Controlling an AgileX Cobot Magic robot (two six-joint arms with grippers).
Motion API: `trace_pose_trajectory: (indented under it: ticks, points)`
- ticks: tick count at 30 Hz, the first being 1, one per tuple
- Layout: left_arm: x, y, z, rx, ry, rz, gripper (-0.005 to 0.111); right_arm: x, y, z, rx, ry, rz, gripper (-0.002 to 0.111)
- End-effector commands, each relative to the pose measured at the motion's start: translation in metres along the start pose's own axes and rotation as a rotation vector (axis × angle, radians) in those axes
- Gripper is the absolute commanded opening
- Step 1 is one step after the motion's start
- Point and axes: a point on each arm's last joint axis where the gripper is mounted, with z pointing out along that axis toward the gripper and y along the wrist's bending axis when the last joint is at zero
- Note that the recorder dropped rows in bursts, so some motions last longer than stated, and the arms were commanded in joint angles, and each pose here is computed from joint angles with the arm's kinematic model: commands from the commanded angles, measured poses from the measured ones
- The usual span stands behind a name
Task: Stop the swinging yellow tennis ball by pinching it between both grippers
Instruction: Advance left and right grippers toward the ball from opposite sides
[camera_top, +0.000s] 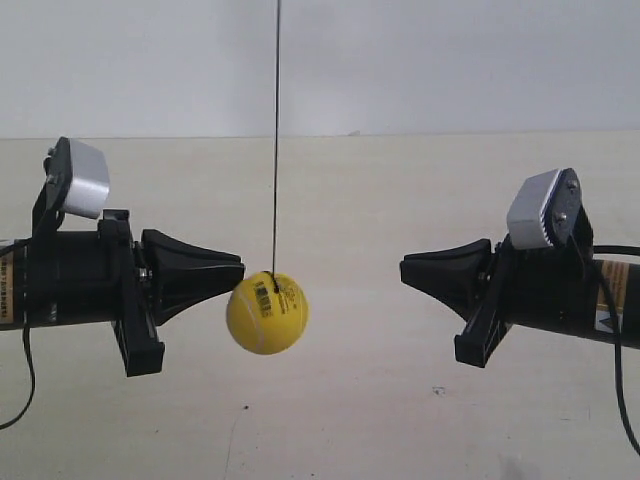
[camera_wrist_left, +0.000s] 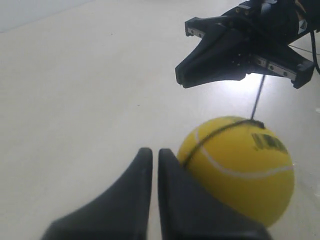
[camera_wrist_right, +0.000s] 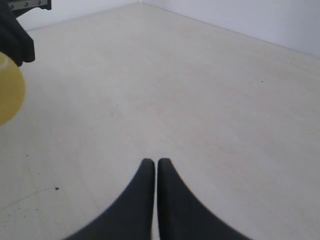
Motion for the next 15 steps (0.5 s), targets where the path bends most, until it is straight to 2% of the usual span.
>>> trace_pose_trajectory:
  ticks: [1,15]
  points:
    - [-0.001,-0.004,0.004,0.026,0.003,0.003,0.005,-0.005,0.000,0.001,-0.015,-0.038,-0.007,0.000]
    - [-0.002,-0.019,0.015,0.081,0.012,0.053,0.005,-0.008,0.014,0.010,-0.086,-0.056,-0.046,0.000]
